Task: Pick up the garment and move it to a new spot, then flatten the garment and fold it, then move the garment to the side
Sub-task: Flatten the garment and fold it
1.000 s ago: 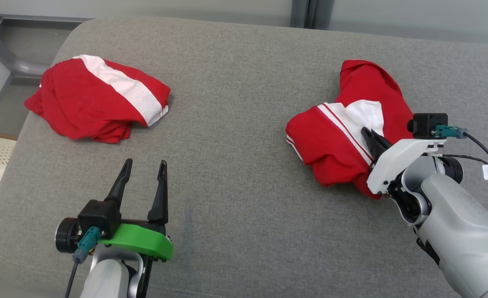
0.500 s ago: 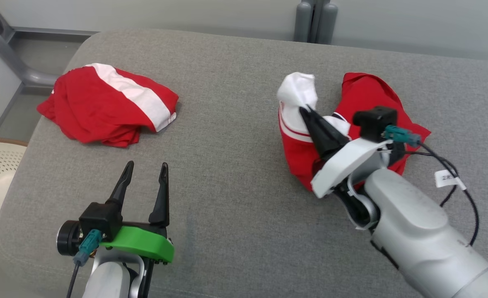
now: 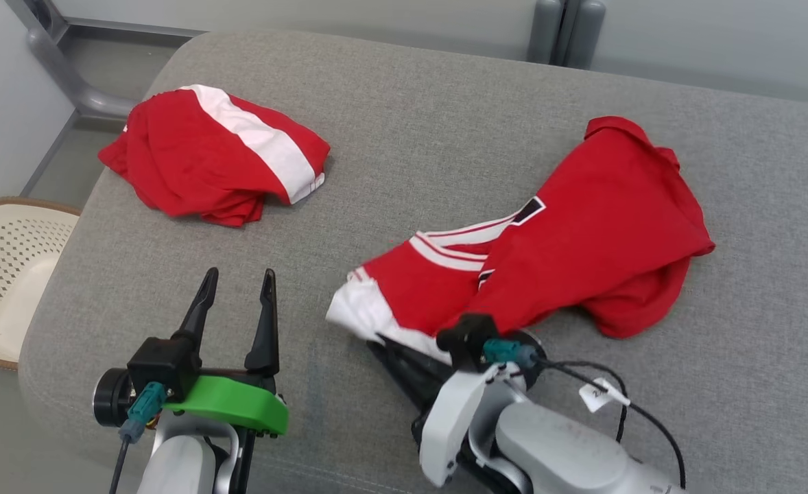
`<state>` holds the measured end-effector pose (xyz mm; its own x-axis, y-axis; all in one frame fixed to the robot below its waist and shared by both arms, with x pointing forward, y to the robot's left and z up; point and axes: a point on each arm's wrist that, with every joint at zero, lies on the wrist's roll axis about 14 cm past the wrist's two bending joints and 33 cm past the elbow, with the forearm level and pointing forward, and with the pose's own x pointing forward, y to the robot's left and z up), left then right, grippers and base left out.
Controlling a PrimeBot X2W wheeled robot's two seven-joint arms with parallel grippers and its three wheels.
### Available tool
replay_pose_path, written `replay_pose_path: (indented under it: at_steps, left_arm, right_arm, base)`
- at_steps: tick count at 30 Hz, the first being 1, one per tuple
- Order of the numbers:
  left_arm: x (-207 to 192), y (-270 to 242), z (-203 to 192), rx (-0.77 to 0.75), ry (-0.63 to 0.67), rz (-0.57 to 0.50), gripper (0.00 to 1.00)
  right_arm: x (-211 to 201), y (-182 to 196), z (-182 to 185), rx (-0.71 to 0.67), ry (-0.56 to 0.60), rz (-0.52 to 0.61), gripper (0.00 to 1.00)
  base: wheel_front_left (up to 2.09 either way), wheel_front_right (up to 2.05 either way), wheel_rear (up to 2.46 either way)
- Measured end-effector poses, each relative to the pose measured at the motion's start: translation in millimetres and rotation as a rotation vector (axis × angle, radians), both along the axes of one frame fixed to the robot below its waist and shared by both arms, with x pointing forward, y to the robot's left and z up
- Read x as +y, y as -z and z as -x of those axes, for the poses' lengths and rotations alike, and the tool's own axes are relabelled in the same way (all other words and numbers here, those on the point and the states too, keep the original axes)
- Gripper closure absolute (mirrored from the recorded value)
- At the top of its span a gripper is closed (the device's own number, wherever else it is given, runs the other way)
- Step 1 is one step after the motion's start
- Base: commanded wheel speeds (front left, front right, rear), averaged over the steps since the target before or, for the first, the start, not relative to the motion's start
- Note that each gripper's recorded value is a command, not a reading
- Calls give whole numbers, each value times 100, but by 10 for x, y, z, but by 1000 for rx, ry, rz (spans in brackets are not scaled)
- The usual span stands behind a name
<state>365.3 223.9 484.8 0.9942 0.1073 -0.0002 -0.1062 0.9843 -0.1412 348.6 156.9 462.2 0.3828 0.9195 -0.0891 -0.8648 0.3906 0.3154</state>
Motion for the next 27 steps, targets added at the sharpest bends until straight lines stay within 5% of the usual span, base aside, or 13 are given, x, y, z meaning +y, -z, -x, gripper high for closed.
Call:
replay_pose_path:
  at_steps: [1,9,18,27]
  left_arm:
    - [-6,1,0,0,2,0,0]
    - [-52,-28,-24,-11,15,3,0]
    - [-193,-64,-68,-26,60,-5,0]
    - [-265,-58,-133,-26,84,-7,0]
  right_arm:
    - [6,80,95,30,-17,13,0]
    - [-107,42,14,74,44,-8,0]
    - [-1239,-292,-935,-56,405,-37,0]
    - [-2224,-263,-1362,-83,680,-5,0]
  base:
    - [0,0,0]
    - [0,0,0]
    - [0,0,0]
    - [0,0,0]
